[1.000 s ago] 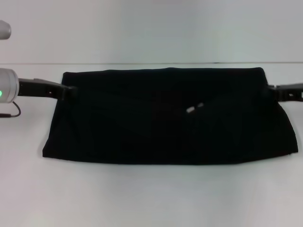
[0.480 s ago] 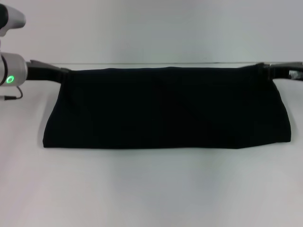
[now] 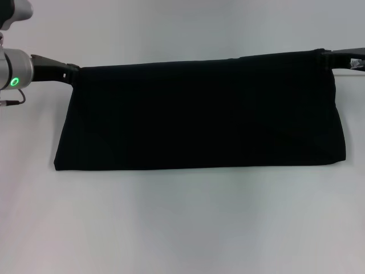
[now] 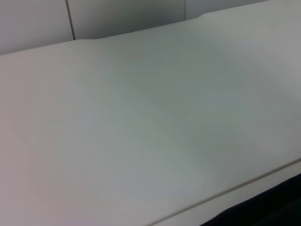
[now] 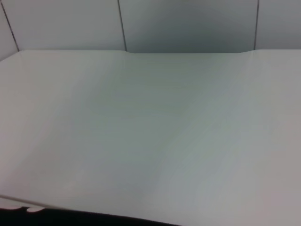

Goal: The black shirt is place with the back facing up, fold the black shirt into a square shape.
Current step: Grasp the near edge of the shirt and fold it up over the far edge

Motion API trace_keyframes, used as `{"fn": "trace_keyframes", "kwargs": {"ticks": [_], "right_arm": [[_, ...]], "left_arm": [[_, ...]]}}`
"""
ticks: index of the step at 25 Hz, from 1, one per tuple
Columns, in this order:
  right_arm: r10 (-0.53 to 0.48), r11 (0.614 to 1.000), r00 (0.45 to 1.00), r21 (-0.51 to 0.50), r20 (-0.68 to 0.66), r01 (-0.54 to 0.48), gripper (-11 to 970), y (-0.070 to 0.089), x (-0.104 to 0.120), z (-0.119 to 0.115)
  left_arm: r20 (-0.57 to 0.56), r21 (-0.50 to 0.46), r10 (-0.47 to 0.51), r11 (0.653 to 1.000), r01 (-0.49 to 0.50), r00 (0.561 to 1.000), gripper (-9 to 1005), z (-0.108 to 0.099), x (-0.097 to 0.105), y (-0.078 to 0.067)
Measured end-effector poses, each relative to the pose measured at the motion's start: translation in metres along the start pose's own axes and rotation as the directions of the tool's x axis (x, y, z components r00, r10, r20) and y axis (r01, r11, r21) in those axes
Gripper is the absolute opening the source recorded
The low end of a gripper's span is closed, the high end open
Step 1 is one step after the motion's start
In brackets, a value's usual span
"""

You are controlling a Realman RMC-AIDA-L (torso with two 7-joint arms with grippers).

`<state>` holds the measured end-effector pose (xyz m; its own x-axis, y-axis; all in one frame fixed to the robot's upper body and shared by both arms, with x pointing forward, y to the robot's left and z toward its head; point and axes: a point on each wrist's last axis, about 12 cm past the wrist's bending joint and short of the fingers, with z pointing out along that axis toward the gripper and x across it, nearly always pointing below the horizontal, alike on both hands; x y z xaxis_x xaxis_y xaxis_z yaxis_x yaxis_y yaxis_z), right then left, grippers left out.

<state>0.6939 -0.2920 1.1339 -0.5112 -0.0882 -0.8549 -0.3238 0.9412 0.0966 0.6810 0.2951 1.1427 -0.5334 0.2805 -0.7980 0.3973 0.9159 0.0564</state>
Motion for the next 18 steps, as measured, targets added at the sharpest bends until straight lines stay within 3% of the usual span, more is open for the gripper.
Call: {"fn": "trace_keyframes", "kwargs": {"ticks": [18], "right_arm": [[0.007,0.999,1.0,0.045,-0.001,-0.007,42,0.014,0.0,0.014]], "left_arm": [[0.006,-0.011,-0.009,1.0,0.009,1.0,38,0.014,0.0,-0.014]]}}
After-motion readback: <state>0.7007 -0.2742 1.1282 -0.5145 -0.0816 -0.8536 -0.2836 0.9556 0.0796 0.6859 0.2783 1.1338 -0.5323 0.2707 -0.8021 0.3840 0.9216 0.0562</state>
